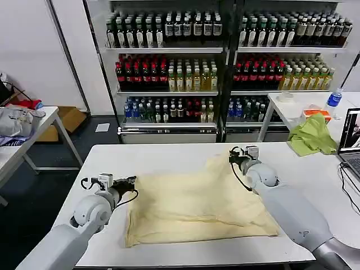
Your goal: Fold and organize the clothes.
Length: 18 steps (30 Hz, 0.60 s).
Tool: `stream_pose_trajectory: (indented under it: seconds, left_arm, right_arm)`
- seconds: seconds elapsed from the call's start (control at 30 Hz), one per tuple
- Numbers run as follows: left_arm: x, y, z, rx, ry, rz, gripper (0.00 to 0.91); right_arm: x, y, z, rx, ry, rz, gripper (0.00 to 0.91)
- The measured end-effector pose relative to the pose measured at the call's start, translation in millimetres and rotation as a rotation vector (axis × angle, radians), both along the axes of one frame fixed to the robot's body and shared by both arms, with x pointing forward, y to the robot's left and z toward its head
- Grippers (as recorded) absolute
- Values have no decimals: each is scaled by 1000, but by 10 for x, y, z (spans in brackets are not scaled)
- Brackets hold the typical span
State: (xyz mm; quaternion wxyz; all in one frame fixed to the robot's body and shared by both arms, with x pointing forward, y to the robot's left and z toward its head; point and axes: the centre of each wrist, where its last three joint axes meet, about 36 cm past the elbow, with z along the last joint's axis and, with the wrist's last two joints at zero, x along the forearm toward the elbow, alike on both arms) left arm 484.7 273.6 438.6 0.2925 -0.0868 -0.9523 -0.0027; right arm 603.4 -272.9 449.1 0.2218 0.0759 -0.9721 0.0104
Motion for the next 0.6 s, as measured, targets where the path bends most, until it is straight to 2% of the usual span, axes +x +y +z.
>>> stream_pose_trajectory:
  seconds: [0.27,0.6]
  left_arm:
    - [-130,34,117,4,-26,-16,20]
    - [-404,34,207,22,-47,-55,20]
  right_arm:
    - [-351,-177,64,3,-36,8,0]
    - [-967,-426,72,-2,-50,14,0]
